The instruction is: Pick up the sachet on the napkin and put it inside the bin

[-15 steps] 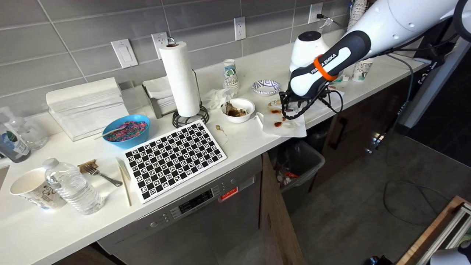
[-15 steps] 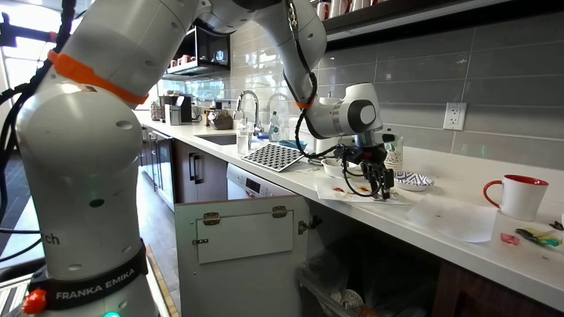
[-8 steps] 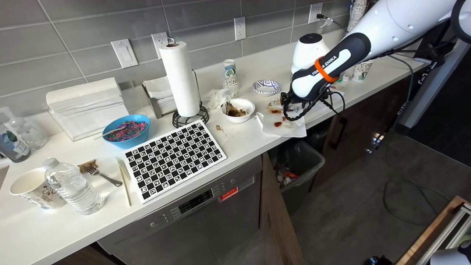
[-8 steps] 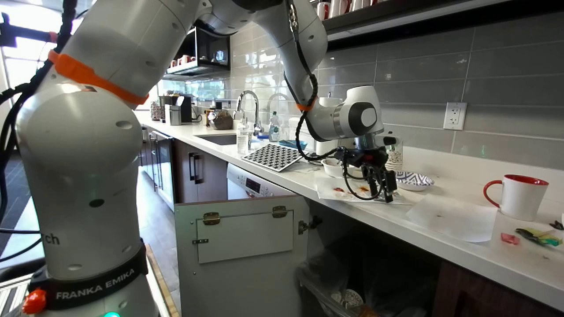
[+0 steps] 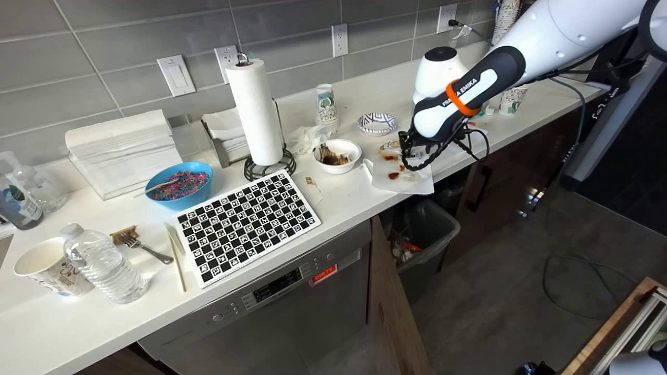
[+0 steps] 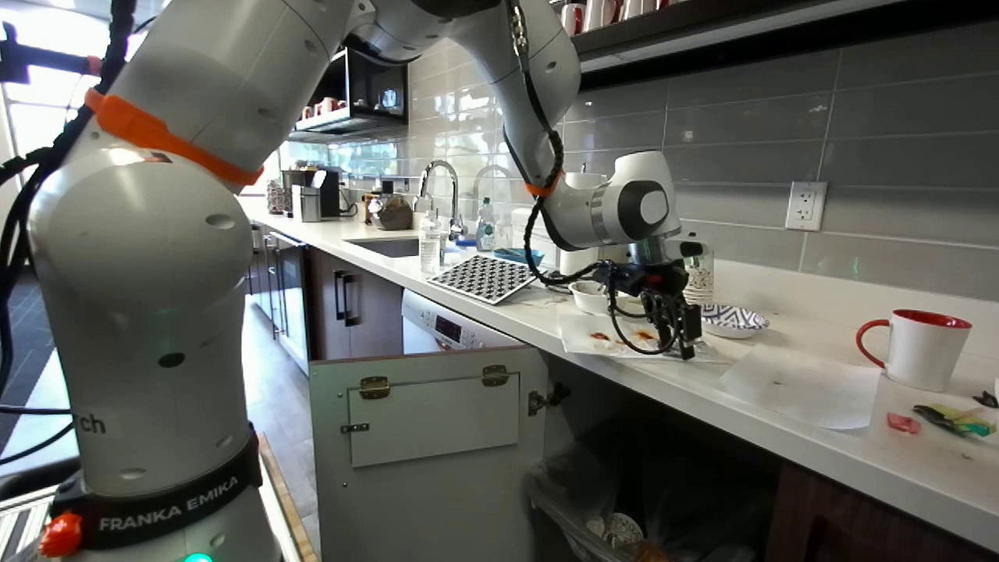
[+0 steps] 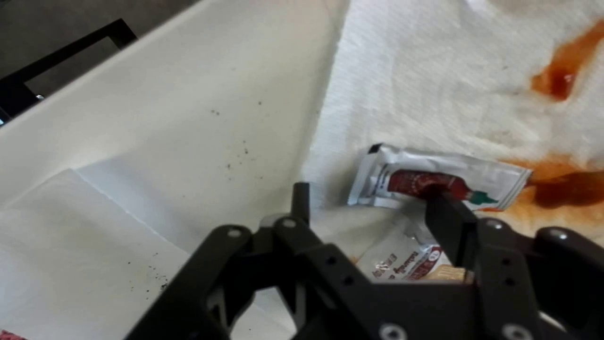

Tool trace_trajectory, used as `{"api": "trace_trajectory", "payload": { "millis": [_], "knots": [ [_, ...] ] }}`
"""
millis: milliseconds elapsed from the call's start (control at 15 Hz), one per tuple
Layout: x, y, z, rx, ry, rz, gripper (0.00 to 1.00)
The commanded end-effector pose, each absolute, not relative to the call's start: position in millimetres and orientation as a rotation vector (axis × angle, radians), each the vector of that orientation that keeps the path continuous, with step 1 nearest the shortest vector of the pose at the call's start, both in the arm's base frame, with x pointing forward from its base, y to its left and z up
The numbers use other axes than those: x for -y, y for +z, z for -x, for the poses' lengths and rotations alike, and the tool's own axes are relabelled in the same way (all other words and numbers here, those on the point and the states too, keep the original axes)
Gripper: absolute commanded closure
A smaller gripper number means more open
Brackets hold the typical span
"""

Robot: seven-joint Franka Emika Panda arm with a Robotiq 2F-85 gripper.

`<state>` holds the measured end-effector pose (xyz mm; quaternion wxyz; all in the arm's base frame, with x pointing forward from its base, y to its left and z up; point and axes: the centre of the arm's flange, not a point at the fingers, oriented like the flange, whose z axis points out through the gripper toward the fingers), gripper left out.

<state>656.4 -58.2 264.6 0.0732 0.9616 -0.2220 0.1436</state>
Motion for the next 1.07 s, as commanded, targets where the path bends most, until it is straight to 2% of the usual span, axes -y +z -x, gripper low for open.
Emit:
{"api": "trace_trajectory", "payload": {
  "millis": [0, 67, 200, 400, 467, 533, 600, 667, 800, 1000],
  "knots": [
    [53.4, 259.5, -653.8, 0.656, 0.459, -2.902, 0.49],
    [52.7, 260.1, -653.7, 0.654, 0.460, -2.902, 0.45],
    [51.8, 261.9, -653.8, 0.653, 0.460, -2.901, 0.48],
    [51.3, 262.6, -653.4, 0.655, 0.462, -2.901, 0.57],
    [51.2, 263.2, -653.6, 0.655, 0.464, -2.901, 0.69],
    [51.2, 263.0, -653.6, 0.655, 0.464, -2.902, 0.68],
    [51.3, 262.8, -653.6, 0.656, 0.463, -2.903, 0.76],
    [51.5, 262.7, -653.7, 0.657, 0.463, -2.904, 0.88],
    [52.1, 262.0, -653.3, 0.660, 0.461, -2.906, 1.00],
    [52.6, 262.2, -652.5, 0.664, 0.462, -2.907, 1.00]
  ]
}}
